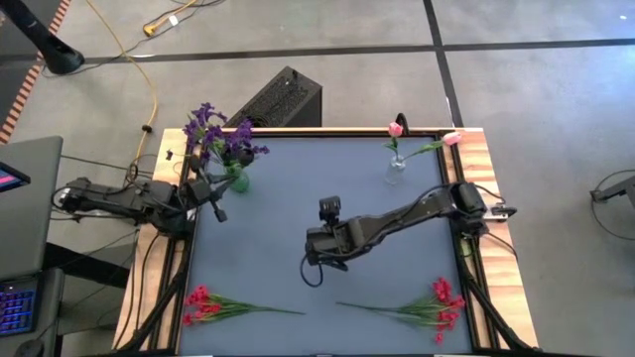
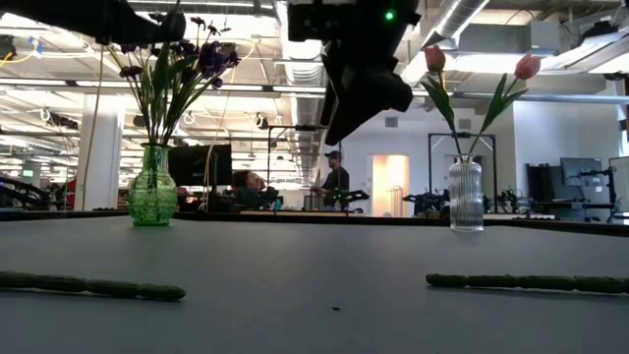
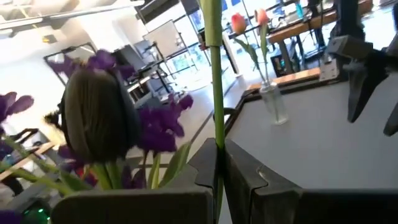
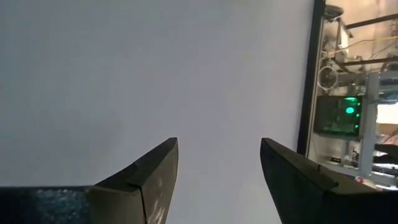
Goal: Sort flowers into vase by color
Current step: Put the black flower into the green vase
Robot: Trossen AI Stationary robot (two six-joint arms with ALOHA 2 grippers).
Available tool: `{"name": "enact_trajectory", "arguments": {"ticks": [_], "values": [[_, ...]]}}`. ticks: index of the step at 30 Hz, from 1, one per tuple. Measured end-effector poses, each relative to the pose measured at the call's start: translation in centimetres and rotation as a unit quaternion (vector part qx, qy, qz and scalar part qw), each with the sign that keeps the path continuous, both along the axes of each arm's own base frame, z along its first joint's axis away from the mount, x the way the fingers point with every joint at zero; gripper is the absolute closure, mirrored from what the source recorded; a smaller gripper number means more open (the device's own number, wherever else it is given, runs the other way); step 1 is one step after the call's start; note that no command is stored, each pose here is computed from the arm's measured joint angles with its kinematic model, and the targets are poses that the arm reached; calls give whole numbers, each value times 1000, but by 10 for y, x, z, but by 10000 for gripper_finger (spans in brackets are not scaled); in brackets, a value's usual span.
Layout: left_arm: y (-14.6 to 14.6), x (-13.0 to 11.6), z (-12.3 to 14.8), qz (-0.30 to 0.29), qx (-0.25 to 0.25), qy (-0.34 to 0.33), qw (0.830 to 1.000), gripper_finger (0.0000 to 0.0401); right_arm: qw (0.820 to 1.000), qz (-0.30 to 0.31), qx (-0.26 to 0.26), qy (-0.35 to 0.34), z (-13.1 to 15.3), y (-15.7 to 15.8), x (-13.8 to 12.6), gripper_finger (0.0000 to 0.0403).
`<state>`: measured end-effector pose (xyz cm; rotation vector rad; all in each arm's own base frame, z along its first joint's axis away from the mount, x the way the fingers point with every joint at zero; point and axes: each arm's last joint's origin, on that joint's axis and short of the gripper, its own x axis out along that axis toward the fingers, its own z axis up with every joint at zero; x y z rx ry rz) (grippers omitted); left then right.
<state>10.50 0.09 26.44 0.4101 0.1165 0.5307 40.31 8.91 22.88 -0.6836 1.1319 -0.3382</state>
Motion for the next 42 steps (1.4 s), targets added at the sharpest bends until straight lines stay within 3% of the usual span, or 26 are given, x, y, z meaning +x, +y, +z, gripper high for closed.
{"name": "enact_trajectory", "arguments": {"ticks": [8, 20, 28, 42], "values": [[7, 1, -20, 34, 5, 15, 999, 401, 1000, -13, 8, -3, 0, -13, 4, 154], [13, 1, -22, 80, 21, 15, 996, 401, 1000, 3, -2, 31, -12, -16, -1, 216], [15, 2, -28, 85, 2, 15, 996, 401, 999, 8, 3, 46, -40, -18, -8, 256], [27, 3, -71, 164, -42, 0, 986, 401, 999, 15, 16, 44, -42, -15, -8, 280]]}}
